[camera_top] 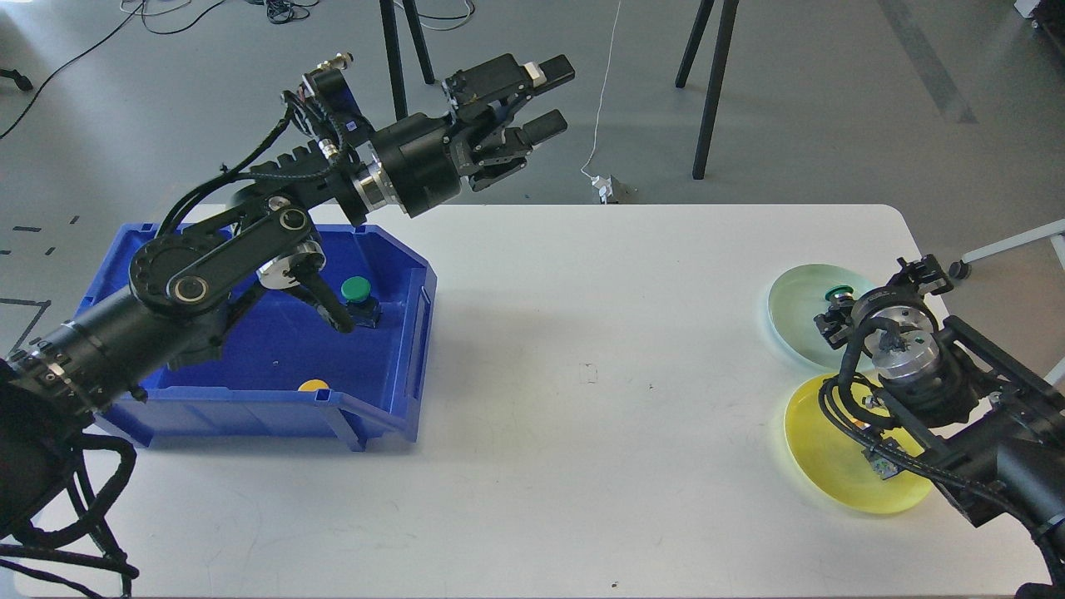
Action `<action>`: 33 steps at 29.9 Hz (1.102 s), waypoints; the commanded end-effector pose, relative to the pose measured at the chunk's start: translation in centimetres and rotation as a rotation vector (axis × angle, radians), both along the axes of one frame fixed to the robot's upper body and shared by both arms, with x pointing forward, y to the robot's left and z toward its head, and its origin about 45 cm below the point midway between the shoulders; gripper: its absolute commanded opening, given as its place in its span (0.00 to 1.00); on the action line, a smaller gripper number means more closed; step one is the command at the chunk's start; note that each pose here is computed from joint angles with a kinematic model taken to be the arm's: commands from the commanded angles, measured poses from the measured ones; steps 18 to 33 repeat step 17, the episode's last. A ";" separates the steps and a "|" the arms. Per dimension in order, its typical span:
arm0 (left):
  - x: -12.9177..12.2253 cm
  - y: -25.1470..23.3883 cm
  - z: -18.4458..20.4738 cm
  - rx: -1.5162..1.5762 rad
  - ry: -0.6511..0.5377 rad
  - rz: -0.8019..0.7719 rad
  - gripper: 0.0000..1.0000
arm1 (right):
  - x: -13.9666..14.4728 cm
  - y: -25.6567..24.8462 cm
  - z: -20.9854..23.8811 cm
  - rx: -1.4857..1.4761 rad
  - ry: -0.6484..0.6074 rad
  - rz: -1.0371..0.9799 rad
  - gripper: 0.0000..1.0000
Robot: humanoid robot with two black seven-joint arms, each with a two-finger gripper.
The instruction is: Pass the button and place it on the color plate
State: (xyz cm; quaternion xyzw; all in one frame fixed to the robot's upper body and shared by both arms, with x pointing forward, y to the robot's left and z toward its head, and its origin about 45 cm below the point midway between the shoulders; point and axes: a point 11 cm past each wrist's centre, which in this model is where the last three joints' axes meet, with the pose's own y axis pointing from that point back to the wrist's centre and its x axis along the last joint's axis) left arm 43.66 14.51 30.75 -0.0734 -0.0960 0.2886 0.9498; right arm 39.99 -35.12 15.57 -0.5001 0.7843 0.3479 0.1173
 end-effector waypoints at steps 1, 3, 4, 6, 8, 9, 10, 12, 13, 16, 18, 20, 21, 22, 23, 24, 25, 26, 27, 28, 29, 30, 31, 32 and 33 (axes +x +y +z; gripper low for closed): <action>0.8 4.0 1.1 -0.184 0.077 0.083 0.85 | 0.7 2.4 5.8 -0.083 -0.252 0.260 0.99; 1.1 6.3 1.2 -0.233 0.104 0.134 0.86 | 0.6 3.1 8.9 -0.104 -0.400 0.409 0.99; 1.2 7.5 1.3 -0.247 0.113 0.159 0.86 | 0.5 3.0 10.3 -0.102 -0.464 0.473 1.00; 1.1 9.9 0.7 -0.252 0.135 0.208 0.89 | -0.1 2.7 12.6 -0.087 -0.576 0.582 1.00; 0.5 11.7 -0.5 -0.240 0.159 0.244 0.93 | -1.2 2.5 14.8 -0.069 -0.687 0.691 1.00; 0.2 12.5 -1.3 -0.238 0.175 0.261 0.94 | -1.8 2.1 15.7 -0.064 -0.729 0.745 1.00; -0.1 13.2 -2.0 -0.236 0.189 0.276 0.95 | -2.3 2.0 16.2 -0.055 -0.754 0.784 1.00; -0.5 14.2 -2.6 -0.257 0.202 0.303 0.97 | -2.7 1.9 15.8 -0.047 -0.748 0.800 1.00; -0.6 14.6 -2.8 -0.271 0.205 0.315 0.97 | -2.7 2.0 15.6 -0.043 -0.744 0.799 1.00; -0.8 15.0 -2.9 -0.299 0.208 0.330 0.98 | -2.6 2.3 15.6 -0.025 -0.758 0.790 0.99; -0.8 14.8 -3.0 -0.306 0.208 0.329 0.98 | -2.6 2.4 15.6 -0.019 -0.766 0.787 0.99; -0.8 14.8 -3.0 -0.306 0.208 0.329 0.98 | -2.6 2.4 15.6 -0.019 -0.766 0.787 0.99; -0.8 14.8 -3.0 -0.306 0.208 0.329 0.98 | -2.6 2.4 15.6 -0.019 -0.766 0.787 0.99; -0.8 14.8 -3.0 -0.306 0.208 0.329 0.98 | -2.6 2.4 15.6 -0.019 -0.766 0.787 0.99; -0.8 14.8 -3.0 -0.306 0.208 0.329 0.98 | -2.6 2.4 15.6 -0.019 -0.766 0.787 0.99; -0.8 14.8 -3.0 -0.306 0.208 0.329 0.98 | -2.6 2.4 15.6 -0.019 -0.766 0.787 0.99; -0.8 14.8 -3.0 -0.306 0.208 0.329 0.98 | -2.6 2.4 15.6 -0.019 -0.766 0.787 0.99; -0.8 14.8 -3.0 -0.306 0.208 0.329 0.98 | -2.6 2.4 15.6 -0.019 -0.766 0.787 0.99; -0.8 14.8 -3.0 -0.306 0.208 0.329 0.98 | -2.6 2.4 15.6 -0.019 -0.766 0.787 0.99; -0.8 14.8 -3.0 -0.306 0.208 0.329 0.98 | -2.6 2.4 15.6 -0.019 -0.766 0.787 0.99; -0.8 14.8 -3.0 -0.306 0.208 0.329 0.98 | -2.6 2.4 15.6 -0.019 -0.766 0.787 0.99; -0.8 14.8 -3.0 -0.306 0.208 0.329 0.98 | -2.6 2.4 15.6 -0.019 -0.766 0.787 0.99; -0.8 14.8 -3.0 -0.306 0.208 0.329 0.98 | -2.6 2.4 15.6 -0.019 -0.766 0.787 0.99; -0.8 14.8 -3.0 -0.306 0.208 0.329 0.98 | -2.6 2.4 15.6 -0.019 -0.766 0.787 0.99; -0.8 14.8 -3.0 -0.306 0.208 0.329 0.98 | -2.6 2.4 15.6 -0.019 -0.766 0.787 0.99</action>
